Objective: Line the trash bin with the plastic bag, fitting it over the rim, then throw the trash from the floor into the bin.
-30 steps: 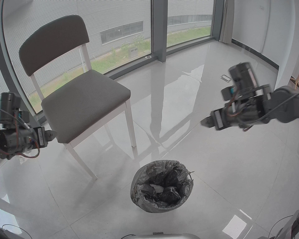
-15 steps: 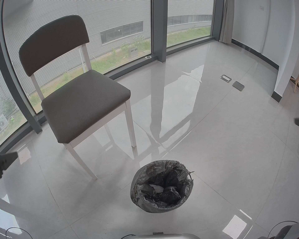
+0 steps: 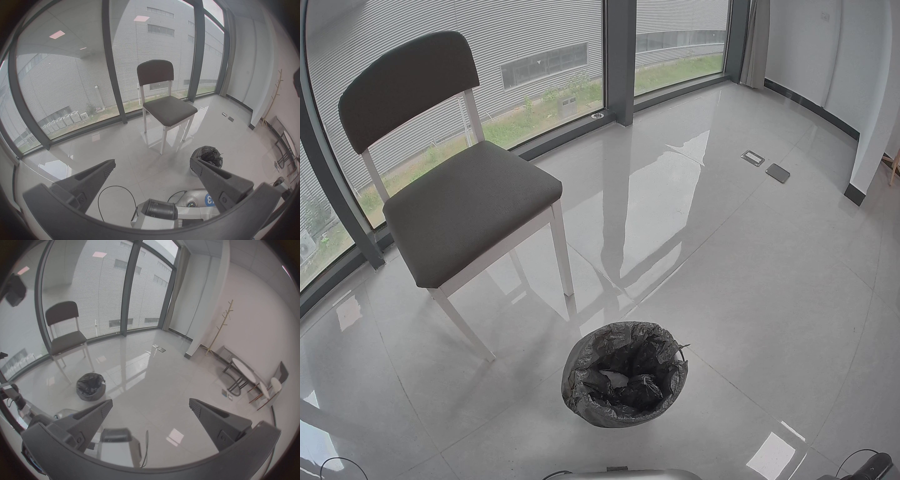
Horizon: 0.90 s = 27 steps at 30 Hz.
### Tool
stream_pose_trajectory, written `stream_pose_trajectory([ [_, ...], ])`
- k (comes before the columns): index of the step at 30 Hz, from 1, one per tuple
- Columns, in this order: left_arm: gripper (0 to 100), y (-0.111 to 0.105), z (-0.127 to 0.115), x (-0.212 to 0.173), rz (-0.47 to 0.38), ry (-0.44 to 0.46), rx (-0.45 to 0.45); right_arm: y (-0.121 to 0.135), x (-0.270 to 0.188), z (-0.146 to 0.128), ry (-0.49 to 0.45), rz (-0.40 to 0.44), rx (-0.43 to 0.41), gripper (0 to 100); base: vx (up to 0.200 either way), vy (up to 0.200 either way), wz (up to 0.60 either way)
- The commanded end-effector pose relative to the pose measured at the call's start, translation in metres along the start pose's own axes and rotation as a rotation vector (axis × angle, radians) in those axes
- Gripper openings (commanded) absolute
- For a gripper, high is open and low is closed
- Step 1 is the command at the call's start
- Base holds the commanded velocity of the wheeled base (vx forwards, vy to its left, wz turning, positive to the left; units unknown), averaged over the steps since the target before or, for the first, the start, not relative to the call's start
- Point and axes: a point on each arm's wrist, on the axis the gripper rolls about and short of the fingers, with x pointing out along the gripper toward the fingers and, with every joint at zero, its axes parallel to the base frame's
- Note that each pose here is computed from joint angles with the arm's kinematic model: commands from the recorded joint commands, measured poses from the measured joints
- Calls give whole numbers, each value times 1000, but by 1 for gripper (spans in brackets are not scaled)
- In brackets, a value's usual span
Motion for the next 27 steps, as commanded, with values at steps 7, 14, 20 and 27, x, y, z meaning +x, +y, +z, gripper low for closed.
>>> stream_pose_trajectory([
  [7,100,7,-40,-35,75,-213,0,47,139,-55,-296,33,182,100,0,0,0],
  [14,100,9,-34,-50,112,-300,95,56,169,-73,-375,101,55,100,0,0,0],
  [20,100,13,-40,-64,145,-294,158,58,171,-75,-373,169,22,100,0,0,0],
  [27,100,20,-65,-88,144,-183,217,59,175,-80,-370,184,90,100,0,0,0],
])
